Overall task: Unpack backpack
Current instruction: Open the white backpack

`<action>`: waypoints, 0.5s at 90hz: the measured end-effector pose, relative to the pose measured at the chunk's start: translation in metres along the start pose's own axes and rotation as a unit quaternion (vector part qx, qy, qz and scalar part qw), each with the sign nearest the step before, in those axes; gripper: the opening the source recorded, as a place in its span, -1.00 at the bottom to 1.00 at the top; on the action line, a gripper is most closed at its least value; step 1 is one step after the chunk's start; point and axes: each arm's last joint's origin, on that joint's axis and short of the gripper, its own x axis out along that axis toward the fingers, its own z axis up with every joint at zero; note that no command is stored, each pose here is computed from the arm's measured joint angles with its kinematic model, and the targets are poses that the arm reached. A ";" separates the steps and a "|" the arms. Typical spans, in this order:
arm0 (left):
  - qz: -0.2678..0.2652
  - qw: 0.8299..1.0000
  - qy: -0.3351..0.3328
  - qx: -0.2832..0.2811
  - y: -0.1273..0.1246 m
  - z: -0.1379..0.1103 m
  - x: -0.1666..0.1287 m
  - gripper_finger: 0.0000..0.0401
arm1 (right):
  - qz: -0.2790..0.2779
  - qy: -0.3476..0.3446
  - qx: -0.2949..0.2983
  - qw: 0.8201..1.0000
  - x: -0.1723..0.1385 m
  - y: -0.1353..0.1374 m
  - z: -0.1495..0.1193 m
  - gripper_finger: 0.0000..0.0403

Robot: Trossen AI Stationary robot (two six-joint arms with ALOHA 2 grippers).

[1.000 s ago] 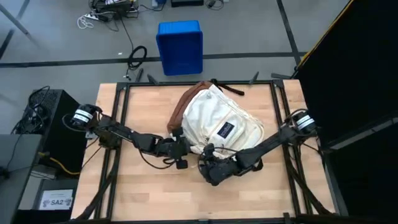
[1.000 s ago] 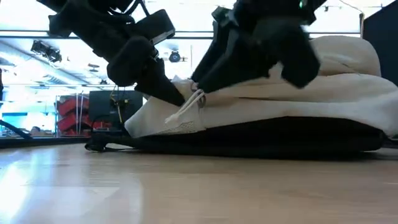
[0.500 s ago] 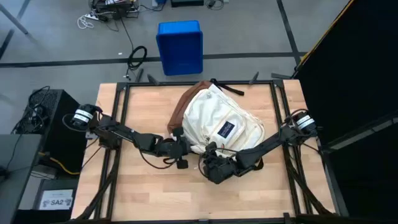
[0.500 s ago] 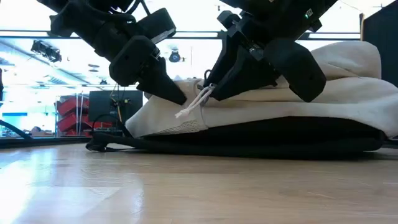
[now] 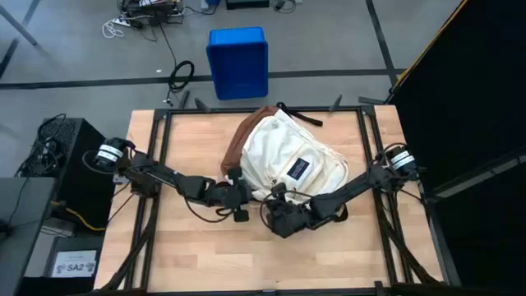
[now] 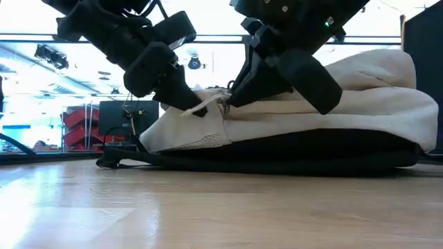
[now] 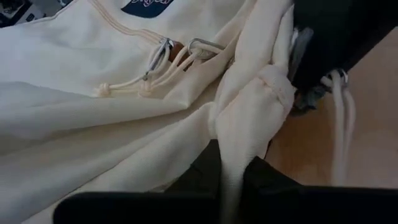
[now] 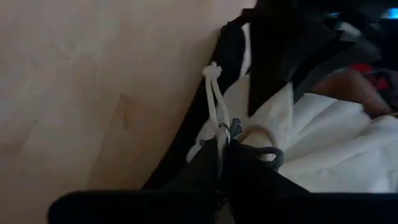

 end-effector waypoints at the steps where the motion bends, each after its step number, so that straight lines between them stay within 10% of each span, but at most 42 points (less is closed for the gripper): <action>1: 0.000 1.000 0.001 0.000 0.000 0.000 0.000 -1.00 | -0.003 -0.001 0.001 1.000 0.000 0.000 0.000 -1.00; 45: 0.033 0.993 0.101 0.054 0.004 -0.021 -0.003 -1.00 | -0.032 0.034 0.048 0.998 -0.041 0.032 -0.008 -1.00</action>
